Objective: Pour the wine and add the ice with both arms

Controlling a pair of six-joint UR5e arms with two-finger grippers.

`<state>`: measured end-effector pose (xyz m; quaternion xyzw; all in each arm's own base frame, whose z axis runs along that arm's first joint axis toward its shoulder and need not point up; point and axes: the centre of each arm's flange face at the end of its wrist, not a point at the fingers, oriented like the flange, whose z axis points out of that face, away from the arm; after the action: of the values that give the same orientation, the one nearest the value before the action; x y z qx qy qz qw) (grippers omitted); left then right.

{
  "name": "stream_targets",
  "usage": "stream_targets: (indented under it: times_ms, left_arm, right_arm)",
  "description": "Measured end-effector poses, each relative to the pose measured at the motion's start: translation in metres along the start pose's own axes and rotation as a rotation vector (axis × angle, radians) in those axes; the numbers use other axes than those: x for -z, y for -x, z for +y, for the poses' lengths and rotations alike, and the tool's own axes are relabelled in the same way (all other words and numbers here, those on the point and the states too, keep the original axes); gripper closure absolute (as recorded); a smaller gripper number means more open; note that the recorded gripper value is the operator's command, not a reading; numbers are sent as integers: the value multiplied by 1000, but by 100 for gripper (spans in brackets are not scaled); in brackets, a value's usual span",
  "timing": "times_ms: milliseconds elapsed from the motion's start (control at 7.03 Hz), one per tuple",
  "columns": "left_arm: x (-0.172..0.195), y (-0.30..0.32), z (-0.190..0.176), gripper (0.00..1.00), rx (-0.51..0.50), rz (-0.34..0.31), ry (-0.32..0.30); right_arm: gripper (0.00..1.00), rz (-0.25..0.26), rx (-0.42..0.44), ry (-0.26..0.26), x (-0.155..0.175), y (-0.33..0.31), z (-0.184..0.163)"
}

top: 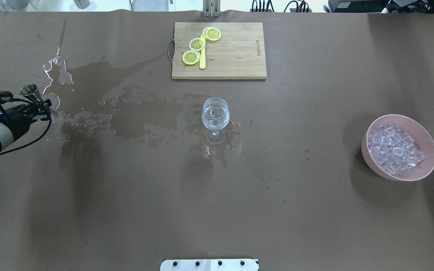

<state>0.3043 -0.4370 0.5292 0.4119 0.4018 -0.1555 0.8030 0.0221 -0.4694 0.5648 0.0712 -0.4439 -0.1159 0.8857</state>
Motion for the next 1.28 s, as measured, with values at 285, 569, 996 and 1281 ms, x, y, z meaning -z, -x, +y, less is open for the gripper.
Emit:
stream_targets:
  times_ms: [285,569,996,1281]
  left_arm:
    - [-4,-78,-29,100,-9,142,27]
    - [-19,-165,-66,100,-35,201,18]
    - [-19,-241,-105,100,-138,197,17]
    - [-10,-269,-121,100,-144,213,23]
  right_arm:
    - [0,0,-1,0,0,0,0]
    - [0,-2,-4,2,-1,-1,0]
    - [0,-3,-9,6,-3,-4,0]
    - [0,-3,-8,5,-3,-4,-2]
